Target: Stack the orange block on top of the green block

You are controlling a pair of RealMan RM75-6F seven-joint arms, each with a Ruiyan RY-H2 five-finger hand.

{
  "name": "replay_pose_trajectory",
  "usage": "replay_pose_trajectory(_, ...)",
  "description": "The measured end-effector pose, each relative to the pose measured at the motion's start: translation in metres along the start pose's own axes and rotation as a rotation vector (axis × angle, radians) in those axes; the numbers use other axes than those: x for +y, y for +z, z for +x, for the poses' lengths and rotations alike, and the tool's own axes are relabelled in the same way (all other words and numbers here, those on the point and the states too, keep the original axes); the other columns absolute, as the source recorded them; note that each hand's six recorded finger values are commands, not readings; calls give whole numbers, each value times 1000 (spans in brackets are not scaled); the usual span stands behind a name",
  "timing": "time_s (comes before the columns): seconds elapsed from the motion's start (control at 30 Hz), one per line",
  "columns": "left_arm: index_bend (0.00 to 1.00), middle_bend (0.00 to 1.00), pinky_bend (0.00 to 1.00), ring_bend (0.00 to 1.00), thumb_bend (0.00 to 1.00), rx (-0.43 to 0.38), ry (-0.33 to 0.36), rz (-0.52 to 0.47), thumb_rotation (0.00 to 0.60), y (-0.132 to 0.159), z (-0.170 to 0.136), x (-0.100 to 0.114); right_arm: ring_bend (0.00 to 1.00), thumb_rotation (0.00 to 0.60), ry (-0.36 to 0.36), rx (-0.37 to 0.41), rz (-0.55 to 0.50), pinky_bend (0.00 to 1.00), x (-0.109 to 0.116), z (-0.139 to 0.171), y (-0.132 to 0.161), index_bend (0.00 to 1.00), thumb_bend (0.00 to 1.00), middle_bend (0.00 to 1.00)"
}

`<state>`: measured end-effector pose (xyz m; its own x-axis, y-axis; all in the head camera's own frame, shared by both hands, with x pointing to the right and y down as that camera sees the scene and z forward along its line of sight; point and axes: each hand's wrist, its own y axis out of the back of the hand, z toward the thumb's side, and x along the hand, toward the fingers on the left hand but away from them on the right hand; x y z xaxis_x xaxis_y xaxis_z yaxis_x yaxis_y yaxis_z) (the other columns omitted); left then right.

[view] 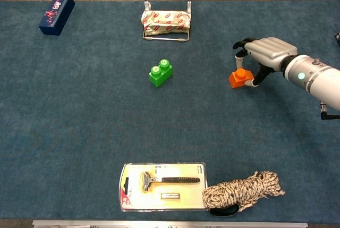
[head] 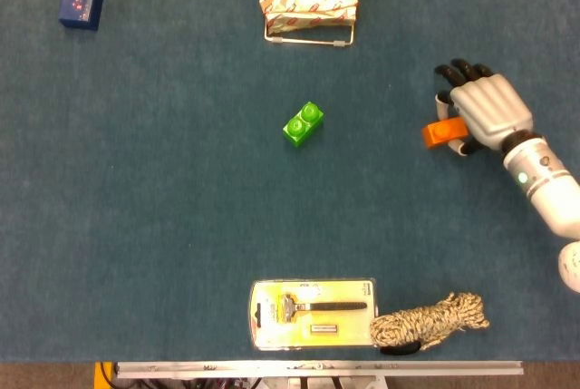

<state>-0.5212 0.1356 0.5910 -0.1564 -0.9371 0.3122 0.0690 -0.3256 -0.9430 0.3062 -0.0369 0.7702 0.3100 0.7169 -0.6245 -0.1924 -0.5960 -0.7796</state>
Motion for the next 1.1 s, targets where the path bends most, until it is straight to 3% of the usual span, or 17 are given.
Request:
replay_pose_trajectory(0.37, 340, 248, 149, 39, 214, -3, 4, -2, 600, 1, 1, 1, 29, 600, -56, 63, -22, 151, 26, 16, 13, 573, 230, 150)
replay_pose_trajectory(0.73, 343, 251, 152, 39, 213, -5, 7, 3, 600, 2, 9, 7, 29, 600, -164, 185, 21, 151, 91, 32, 37, 573, 231, 152)
replay_pose_trajectory(1.1, 348, 257, 163, 43, 213, 22, 9, 4, 600, -4, 21, 18, 29, 600, -161, 298, 65, 151, 125, 14, 66, 573, 233, 157)
